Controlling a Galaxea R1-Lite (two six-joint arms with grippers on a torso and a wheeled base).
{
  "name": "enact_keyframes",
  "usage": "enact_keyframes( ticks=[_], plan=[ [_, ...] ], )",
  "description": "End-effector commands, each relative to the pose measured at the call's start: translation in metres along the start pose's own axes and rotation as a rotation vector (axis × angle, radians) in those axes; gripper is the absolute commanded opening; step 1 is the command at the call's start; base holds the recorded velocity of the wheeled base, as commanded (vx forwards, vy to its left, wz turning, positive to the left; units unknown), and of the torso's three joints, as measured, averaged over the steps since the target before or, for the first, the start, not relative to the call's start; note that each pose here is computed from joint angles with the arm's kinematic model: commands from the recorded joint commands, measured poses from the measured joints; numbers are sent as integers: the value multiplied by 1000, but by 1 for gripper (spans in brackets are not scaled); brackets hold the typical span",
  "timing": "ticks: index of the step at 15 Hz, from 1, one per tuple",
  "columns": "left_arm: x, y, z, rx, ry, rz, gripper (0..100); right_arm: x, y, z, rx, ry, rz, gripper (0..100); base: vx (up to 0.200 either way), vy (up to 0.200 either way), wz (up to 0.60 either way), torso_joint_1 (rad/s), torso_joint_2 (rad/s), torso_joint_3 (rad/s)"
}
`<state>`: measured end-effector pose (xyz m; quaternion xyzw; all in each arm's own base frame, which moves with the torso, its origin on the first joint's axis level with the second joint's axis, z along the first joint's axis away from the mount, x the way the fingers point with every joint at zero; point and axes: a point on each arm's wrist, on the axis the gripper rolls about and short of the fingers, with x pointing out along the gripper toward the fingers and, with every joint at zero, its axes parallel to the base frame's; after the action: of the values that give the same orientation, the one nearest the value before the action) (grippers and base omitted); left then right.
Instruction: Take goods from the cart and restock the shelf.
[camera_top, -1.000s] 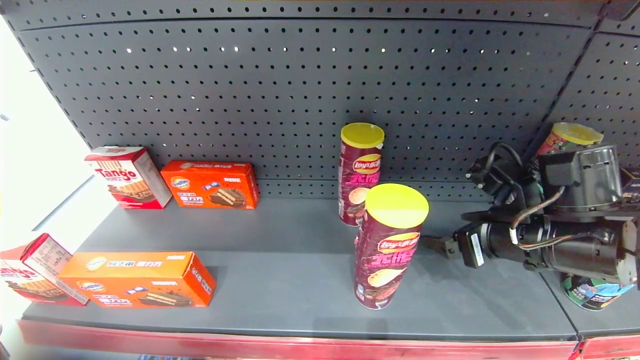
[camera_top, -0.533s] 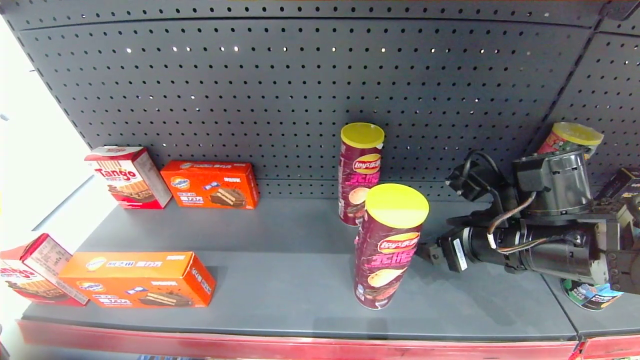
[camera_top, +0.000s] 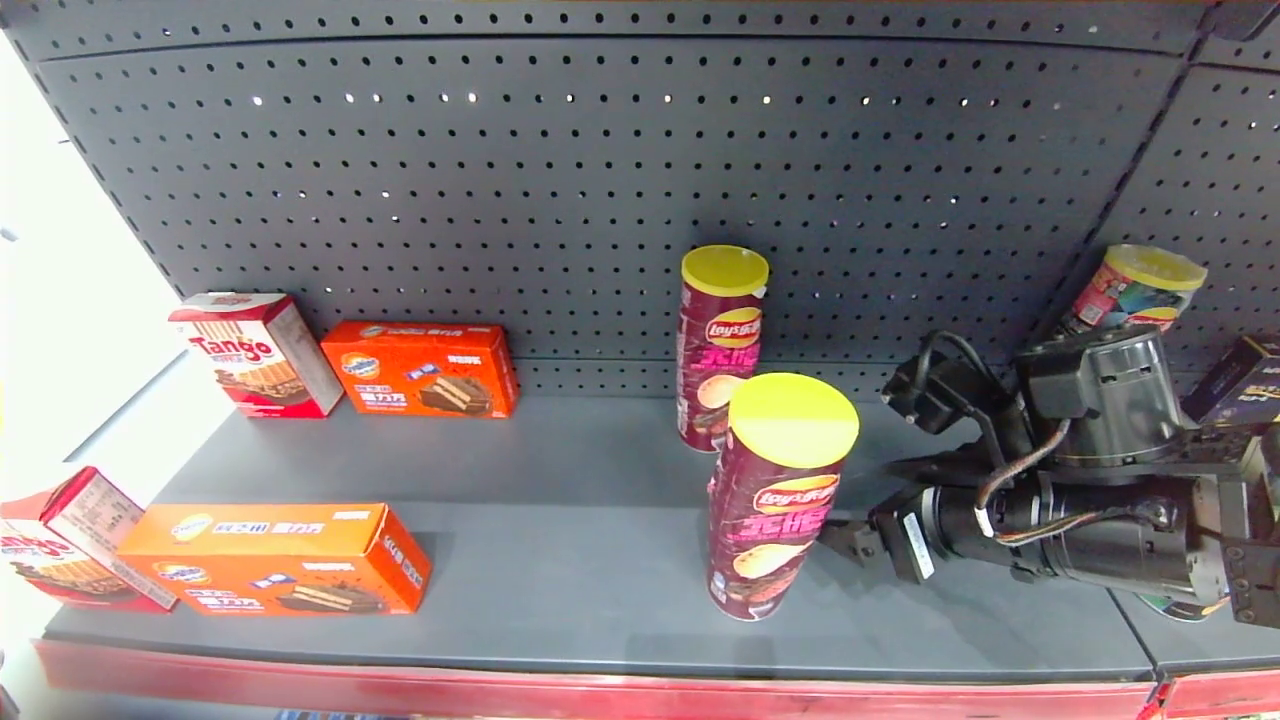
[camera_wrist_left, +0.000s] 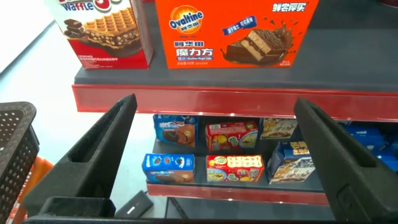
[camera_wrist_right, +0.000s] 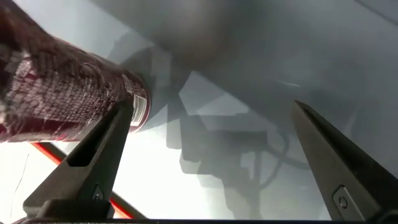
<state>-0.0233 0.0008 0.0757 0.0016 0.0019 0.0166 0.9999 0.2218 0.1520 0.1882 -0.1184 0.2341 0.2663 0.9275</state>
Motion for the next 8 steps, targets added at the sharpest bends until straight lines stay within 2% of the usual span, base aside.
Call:
enact_keyframes(
  ticks=[1, 8],
  plan=[
    [0, 0, 0, 0, 2, 1, 100, -3, 3, 1, -6, -9, 10, 100, 0, 0, 0, 0, 0, 0],
    [0, 0, 0, 0, 2, 1, 100, -12, 4, -9, -8, 5, 12, 100, 0, 0, 0, 0, 0, 0]
  ],
)
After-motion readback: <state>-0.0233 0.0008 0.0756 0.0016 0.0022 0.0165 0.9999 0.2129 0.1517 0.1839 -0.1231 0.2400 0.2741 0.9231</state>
